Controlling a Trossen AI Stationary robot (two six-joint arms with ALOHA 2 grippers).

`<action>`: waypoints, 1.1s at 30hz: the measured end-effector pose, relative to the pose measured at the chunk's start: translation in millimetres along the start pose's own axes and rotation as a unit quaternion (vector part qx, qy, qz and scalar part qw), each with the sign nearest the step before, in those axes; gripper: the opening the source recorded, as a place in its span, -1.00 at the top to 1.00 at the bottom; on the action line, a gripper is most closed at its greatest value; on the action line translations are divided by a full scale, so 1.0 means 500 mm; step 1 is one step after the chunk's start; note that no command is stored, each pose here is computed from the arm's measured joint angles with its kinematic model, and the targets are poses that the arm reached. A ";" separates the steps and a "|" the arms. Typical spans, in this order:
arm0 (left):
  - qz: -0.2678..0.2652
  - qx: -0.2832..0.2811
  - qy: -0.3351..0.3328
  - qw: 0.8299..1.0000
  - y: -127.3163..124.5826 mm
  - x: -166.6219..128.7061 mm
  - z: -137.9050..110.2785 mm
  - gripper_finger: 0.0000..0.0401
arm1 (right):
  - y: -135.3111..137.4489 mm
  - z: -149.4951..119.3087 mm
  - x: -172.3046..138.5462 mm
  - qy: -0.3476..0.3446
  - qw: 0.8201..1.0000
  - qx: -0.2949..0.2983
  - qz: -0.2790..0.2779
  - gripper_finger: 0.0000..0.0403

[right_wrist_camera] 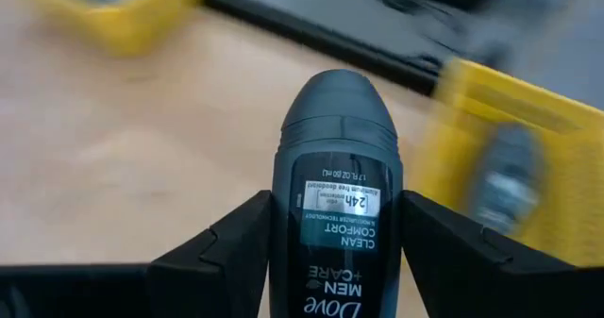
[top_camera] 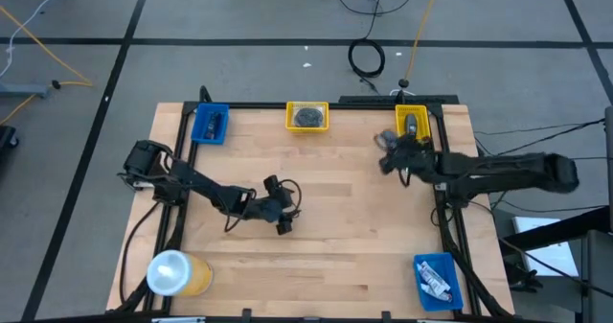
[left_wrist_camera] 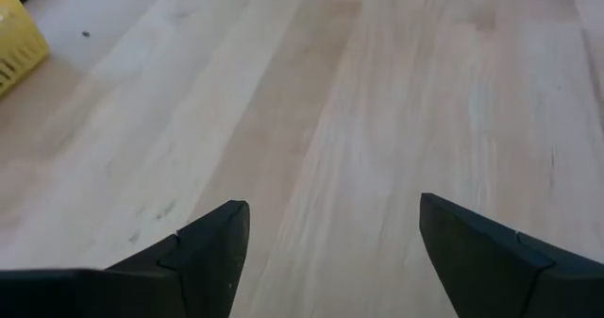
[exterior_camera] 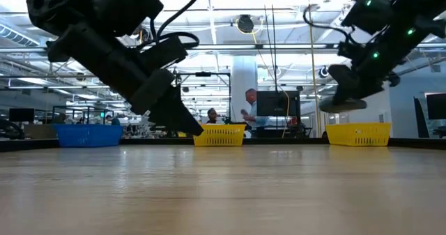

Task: Pick & Place Travel size toiletries
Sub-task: Put the deodorant into the right yellow bin

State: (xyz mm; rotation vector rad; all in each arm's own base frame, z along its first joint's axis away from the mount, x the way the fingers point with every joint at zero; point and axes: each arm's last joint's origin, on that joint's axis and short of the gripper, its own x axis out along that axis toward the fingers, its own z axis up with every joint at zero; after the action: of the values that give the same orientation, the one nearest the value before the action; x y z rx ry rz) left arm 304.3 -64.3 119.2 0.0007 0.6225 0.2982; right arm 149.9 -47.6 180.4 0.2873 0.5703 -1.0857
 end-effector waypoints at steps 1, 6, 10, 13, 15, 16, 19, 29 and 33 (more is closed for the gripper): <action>0.001 0.002 0.001 1.000 0.001 0.000 -0.001 -0.49 | -0.015 0.004 0.007 0.003 1.000 0.015 -0.027 -0.01; -0.002 0.008 -0.004 1.000 0.000 0.000 0.002 -0.51 | -0.067 0.019 0.045 -0.006 0.991 0.067 -0.113 -0.01; -0.003 0.007 -0.006 1.000 0.000 0.000 0.002 -0.49 | -0.095 0.029 0.074 -0.025 0.984 0.099 -0.149 -0.01; -0.003 0.009 -0.006 1.000 0.000 0.000 0.003 -0.47 | -0.105 0.038 0.094 -0.030 0.984 0.114 -0.136 -0.01; -0.003 0.010 -0.006 1.000 0.000 0.000 0.002 -0.47 | -0.111 0.042 0.107 -0.031 0.984 0.117 -0.132 -0.01; -0.003 0.010 -0.006 1.000 0.000 0.000 0.003 -0.47 | -0.113 0.043 0.113 -0.032 0.983 0.118 -0.137 -0.01; -0.003 0.010 -0.006 1.000 0.000 0.000 0.003 -0.49 | -0.123 0.040 0.133 -0.021 0.980 0.120 -0.156 -0.01; -0.004 0.006 -0.006 1.000 -0.001 0.000 0.002 -0.49 | -0.133 0.036 0.174 -0.006 0.981 0.122 -0.152 -0.07; -0.005 0.006 -0.006 1.000 -0.001 0.000 0.002 -0.49 | -0.138 0.036 0.177 -0.002 0.981 0.116 -0.154 -0.22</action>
State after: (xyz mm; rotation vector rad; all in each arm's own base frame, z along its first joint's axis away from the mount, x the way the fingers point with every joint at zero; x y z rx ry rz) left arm 305.0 -64.7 120.0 0.0119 0.6131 0.2853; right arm 124.0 -153.4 148.9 0.4090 0.4936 -1.4571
